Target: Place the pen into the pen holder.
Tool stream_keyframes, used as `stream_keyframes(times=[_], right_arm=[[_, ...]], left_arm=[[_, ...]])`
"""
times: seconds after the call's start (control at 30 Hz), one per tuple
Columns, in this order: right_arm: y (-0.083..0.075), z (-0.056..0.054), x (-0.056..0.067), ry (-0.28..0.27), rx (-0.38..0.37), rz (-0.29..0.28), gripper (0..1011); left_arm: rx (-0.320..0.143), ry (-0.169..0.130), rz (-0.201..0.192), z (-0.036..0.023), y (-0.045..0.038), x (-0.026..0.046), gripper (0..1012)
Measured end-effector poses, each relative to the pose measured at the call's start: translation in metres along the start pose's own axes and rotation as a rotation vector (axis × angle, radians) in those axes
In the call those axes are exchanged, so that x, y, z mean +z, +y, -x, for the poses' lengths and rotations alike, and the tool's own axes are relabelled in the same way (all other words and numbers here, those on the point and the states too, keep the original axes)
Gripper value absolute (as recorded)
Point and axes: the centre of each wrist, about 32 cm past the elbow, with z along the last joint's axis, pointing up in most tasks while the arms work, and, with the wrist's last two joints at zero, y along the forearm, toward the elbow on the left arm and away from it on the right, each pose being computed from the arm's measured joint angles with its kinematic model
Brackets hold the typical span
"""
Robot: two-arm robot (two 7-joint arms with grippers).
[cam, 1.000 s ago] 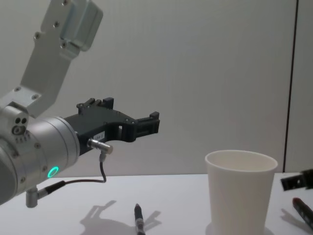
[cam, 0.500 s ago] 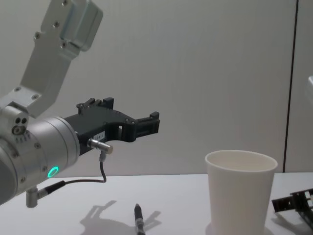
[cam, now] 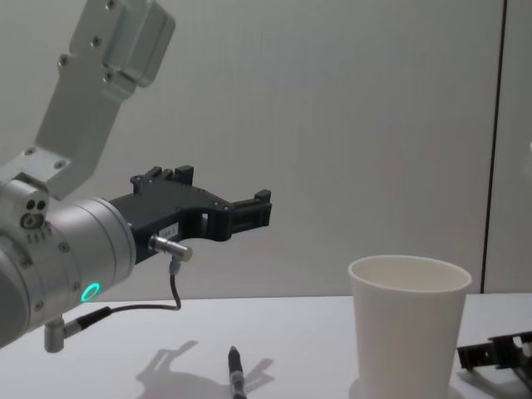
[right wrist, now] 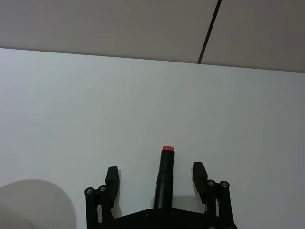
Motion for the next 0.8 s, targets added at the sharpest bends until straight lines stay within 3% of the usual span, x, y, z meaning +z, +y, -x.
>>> stream_keyframes(times=[0.17, 0.27, 0.4, 0.8], right_arm=[[0.0004, 0.0009, -0.0018, 0.01, 0.005, -0.004, 919], [0.0006, 0.0014, -0.0031, 0.017, 0.009, -0.007, 802], [0.0008, 0.0015, -0.0038, 0.021, 0.01, -0.008, 731], [0.0012, 0.0018, -0.0055, 0.027, 0.011, -0.009, 644]], left_arm=[[0.0, 0.0, 0.0, 0.0, 0.0, 0.0, 1001], [0.0, 0.0, 0.0, 0.0, 0.0, 0.0, 1001], [0.0, 0.0, 0.0, 0.0, 0.0, 0.0, 1001], [0.0, 0.0, 0.0, 0.0, 0.0, 0.0, 1001]])
